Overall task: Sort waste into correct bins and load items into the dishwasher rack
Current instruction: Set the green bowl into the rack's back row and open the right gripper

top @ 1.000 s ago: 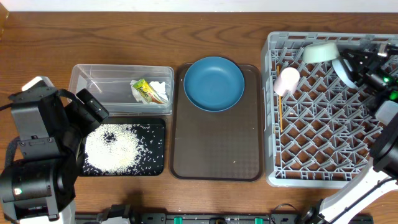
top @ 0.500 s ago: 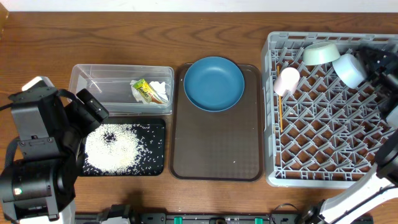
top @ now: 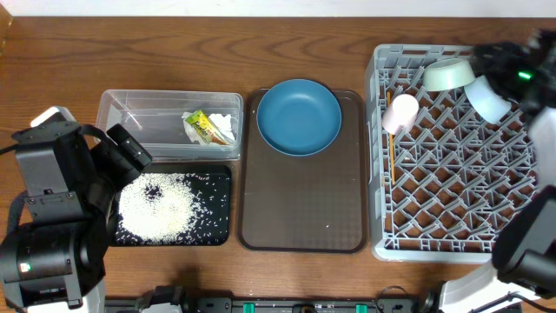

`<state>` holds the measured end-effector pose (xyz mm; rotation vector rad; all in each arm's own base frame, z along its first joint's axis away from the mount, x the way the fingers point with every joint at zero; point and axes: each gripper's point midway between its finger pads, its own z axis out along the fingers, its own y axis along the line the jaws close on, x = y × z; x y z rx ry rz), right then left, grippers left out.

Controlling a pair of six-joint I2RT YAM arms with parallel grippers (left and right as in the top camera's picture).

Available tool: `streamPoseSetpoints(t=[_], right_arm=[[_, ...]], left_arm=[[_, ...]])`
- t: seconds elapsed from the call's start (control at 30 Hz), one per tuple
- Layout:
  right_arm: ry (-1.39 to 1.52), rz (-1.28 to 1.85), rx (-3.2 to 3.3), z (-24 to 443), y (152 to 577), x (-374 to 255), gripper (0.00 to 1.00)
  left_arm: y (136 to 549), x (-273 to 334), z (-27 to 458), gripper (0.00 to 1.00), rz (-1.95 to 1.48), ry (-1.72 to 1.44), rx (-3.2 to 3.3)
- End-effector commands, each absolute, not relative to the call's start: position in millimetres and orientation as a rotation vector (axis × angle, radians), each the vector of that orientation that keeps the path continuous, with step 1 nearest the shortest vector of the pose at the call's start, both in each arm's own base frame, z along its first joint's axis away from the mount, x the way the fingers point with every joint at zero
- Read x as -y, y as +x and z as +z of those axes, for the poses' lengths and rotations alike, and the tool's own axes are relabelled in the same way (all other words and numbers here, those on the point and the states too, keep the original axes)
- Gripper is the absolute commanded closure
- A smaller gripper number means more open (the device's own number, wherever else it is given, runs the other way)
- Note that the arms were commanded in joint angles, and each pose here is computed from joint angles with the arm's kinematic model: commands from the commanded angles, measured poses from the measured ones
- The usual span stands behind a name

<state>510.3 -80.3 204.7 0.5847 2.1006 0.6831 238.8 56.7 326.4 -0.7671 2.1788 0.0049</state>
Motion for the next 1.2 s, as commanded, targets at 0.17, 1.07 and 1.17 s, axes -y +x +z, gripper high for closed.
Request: streamPoseSetpoints(t=[0.17, 1.07, 1.17], right_arm=[[0.045, -0.165, -2.136, 214.9, 536.7, 44.4, 0.51], [0.179, -0.221, -2.566, 124.0, 468.2, 84.0, 0.51], [0.147, -0.103, -2.559, 127.8, 470.0, 70.1, 0.46]], left_arm=[[237.9, -59.9, 333.1, 0.06, 0.022, -0.764, -2.159], [237.8, -59.9, 333.0, 0.06, 0.022, -0.764, -2.159], [237.8, -59.9, 332.9, 0.06, 0.022, -0.764, -2.16]])
